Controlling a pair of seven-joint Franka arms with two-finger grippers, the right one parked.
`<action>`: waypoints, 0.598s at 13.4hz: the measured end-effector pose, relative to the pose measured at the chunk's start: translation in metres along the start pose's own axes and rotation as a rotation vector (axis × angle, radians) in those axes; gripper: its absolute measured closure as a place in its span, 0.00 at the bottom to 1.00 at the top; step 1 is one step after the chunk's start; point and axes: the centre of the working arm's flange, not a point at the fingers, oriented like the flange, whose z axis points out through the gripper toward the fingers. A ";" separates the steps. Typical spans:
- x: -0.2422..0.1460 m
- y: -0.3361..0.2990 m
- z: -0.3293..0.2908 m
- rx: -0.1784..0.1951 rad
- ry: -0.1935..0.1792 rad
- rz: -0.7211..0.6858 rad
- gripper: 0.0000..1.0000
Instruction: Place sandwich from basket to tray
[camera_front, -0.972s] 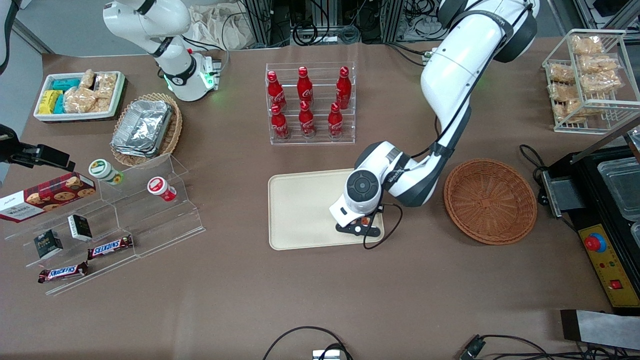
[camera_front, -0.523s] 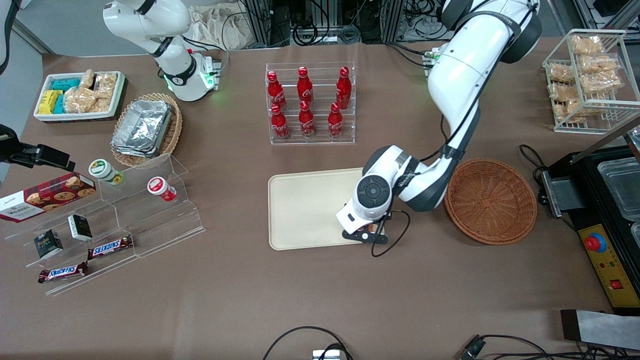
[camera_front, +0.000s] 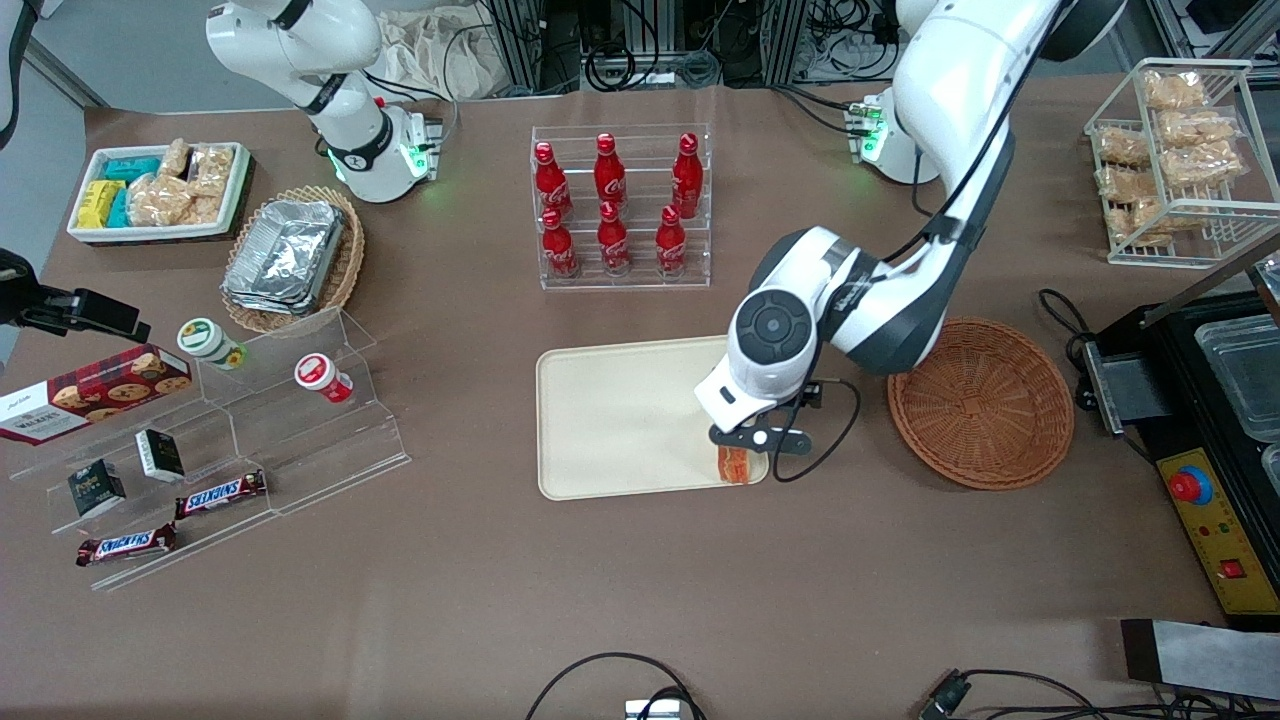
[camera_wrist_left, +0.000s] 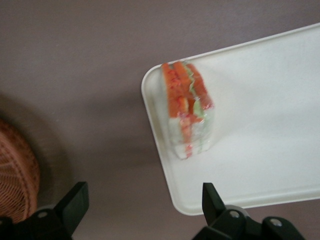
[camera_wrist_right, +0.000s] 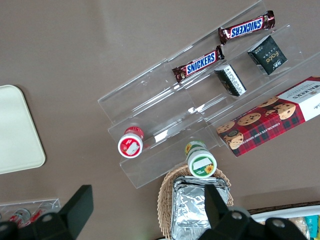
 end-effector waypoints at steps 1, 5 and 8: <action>-0.010 -0.011 -0.008 0.009 0.004 -0.009 0.00; -0.062 -0.070 -0.033 0.052 0.025 -0.063 0.00; -0.094 -0.114 -0.051 0.061 0.029 -0.076 0.00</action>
